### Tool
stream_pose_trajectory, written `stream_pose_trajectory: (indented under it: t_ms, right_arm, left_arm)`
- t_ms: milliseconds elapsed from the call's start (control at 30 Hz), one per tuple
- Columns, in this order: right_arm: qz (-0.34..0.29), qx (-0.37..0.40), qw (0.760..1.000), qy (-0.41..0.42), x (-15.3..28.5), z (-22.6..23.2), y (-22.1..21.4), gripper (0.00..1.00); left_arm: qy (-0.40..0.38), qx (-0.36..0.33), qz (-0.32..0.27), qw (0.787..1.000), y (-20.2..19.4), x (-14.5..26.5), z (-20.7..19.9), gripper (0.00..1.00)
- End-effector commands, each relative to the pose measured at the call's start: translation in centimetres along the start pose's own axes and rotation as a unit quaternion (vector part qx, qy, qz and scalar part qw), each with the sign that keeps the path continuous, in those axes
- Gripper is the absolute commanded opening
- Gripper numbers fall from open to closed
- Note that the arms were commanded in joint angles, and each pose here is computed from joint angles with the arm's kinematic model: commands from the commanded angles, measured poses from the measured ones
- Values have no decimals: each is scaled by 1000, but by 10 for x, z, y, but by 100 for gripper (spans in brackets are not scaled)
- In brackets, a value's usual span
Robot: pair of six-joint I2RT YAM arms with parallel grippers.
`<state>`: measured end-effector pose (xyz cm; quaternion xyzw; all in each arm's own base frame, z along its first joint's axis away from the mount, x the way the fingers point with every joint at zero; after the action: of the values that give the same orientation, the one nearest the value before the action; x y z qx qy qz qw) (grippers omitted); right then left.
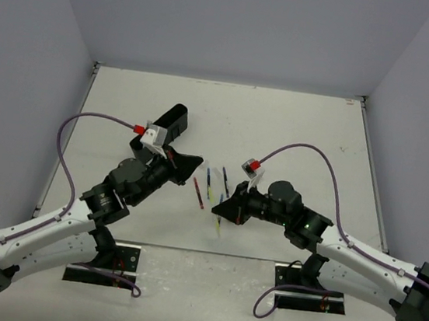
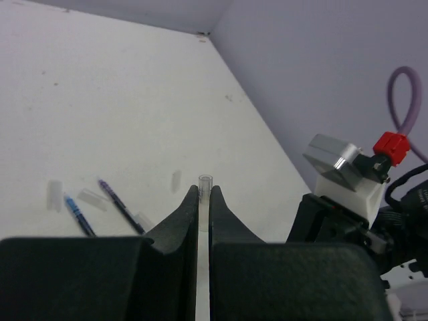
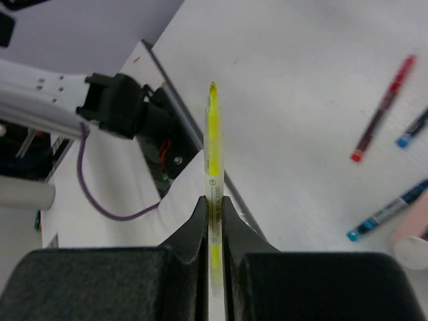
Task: Sort the stationery into containers
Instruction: Pick up the pen cap from the center of the board, then close the pen cap on the pen.
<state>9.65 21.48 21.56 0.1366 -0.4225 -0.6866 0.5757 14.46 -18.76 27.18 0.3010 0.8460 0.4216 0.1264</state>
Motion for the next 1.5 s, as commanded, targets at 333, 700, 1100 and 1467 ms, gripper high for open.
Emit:
stream_pose_trajectory:
  t_ms: [333,700,1100,1467]
  right_arm:
    - [-112,70,990,50,-16,51,51,0]
    - [-112,85,989,56,-5,57,54,0]
    - [-120,86,988,51,0,56,52,0]
    - [-120,90,988,48,3,57,54,0]
  left_arm:
    - [-155,63,-81,983,21,38,-22,0]
    - [-169,70,-74,980,18,34,-24,0]
    - [-170,71,-74,980,17,33,-24,0]
    - [-167,73,-78,980,19,33,-25,0]
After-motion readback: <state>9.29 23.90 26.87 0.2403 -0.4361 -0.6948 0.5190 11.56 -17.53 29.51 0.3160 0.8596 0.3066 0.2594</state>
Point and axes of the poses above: each gripper's point midway between its finger pads, its own x axis back along the fingers, its own z axis along the line the jaws close on, y = z × x, the point moved 10 cm from there along x, back along the fingers, and after that the axes turned 3 degrees about x, right-handed, at the moved point
